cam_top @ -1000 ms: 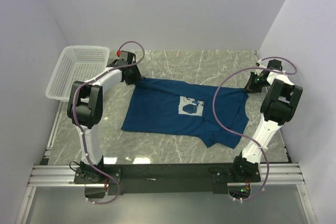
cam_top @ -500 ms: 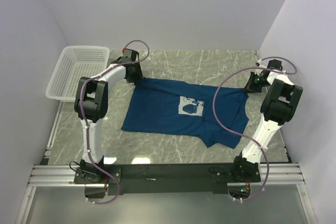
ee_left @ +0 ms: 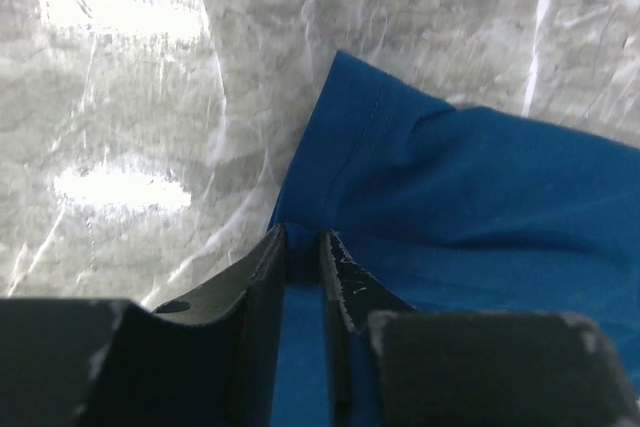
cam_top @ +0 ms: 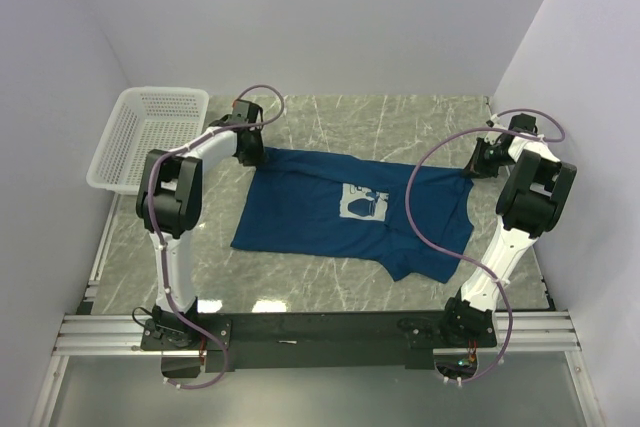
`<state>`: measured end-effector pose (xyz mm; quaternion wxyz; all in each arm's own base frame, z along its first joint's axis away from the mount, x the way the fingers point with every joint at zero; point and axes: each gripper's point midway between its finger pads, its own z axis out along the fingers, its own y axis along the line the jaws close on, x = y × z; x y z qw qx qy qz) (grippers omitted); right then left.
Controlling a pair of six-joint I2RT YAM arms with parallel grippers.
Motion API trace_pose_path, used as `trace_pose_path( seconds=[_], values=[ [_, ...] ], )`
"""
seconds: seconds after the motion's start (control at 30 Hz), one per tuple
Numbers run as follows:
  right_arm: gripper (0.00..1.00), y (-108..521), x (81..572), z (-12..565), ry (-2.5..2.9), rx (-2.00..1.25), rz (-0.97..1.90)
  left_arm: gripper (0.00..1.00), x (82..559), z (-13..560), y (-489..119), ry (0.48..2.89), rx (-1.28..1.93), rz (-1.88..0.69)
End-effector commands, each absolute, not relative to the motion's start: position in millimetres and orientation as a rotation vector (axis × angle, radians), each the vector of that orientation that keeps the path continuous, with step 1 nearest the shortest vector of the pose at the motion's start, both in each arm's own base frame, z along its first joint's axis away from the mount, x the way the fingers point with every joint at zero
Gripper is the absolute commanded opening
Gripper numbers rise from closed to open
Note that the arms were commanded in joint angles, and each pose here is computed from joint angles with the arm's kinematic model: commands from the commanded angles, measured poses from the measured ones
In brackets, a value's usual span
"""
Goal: Fold and stack the t-shirts
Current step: Fold the tshirt
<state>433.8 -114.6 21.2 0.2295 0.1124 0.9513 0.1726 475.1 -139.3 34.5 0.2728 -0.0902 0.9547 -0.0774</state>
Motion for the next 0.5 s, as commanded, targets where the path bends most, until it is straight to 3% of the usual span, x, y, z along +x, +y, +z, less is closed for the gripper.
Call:
trace_pose_path(
  seconds=[0.0, 0.23, 0.47],
  values=[
    [0.0, -121, 442, 36, 2.58, 0.287, 0.47, 0.25, 472, 61, -140, 2.528, -0.207, -0.221],
    [0.0, -121, 444, 42, 2.576, 0.283, 0.474, 0.26, 461, 39, -125, 2.583, -0.234, -0.166],
    [0.0, -124, 450, 48, 2.566, 0.282, 0.468, 0.35, 457, 35, -114, 2.586, -0.253, -0.151]
  ],
)
